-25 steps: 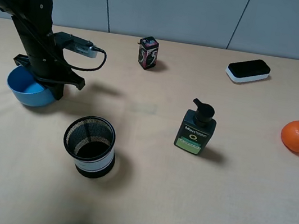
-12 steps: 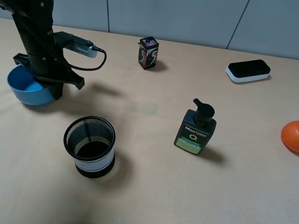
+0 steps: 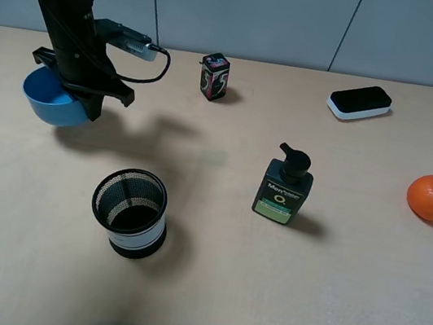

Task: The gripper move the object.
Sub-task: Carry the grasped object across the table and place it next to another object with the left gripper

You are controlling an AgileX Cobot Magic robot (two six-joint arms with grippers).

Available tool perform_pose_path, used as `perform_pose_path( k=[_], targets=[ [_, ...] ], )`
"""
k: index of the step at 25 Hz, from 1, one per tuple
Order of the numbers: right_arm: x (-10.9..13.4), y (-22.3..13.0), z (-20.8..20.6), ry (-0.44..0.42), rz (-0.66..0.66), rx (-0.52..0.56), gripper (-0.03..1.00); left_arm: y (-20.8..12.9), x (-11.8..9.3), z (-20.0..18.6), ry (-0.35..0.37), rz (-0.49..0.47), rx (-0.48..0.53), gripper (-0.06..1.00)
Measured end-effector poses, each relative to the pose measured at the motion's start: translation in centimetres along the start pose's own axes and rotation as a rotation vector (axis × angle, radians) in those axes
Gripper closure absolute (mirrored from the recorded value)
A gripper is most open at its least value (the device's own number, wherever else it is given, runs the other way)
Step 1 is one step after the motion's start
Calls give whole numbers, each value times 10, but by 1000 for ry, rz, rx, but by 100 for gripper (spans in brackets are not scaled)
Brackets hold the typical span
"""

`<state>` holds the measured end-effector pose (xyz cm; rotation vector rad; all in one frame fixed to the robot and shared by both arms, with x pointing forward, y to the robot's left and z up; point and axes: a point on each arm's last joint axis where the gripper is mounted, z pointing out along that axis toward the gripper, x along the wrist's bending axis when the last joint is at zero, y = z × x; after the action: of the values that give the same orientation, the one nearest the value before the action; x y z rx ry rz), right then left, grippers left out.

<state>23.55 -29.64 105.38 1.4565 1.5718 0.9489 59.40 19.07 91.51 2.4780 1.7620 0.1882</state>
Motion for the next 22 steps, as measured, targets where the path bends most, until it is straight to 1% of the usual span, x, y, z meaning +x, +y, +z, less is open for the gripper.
perform_pose_path(
  k=[3,7,12,18,22],
  targets=[
    [0,0,0,0,0,0,33,9,-7,-9,-1,19,-17,92],
    [0,0,0,0,0,0,33,24,-18,-25,9,59,-57,92],
    [0,0,0,0,0,0,33,43,-28,-48,9,83,-111,92],
    [0,0,0,0,0,0,33,57,-29,-67,8,82,-178,92],
    [0,0,0,0,0,0,33,65,-29,-72,10,82,-195,92]
  ],
)
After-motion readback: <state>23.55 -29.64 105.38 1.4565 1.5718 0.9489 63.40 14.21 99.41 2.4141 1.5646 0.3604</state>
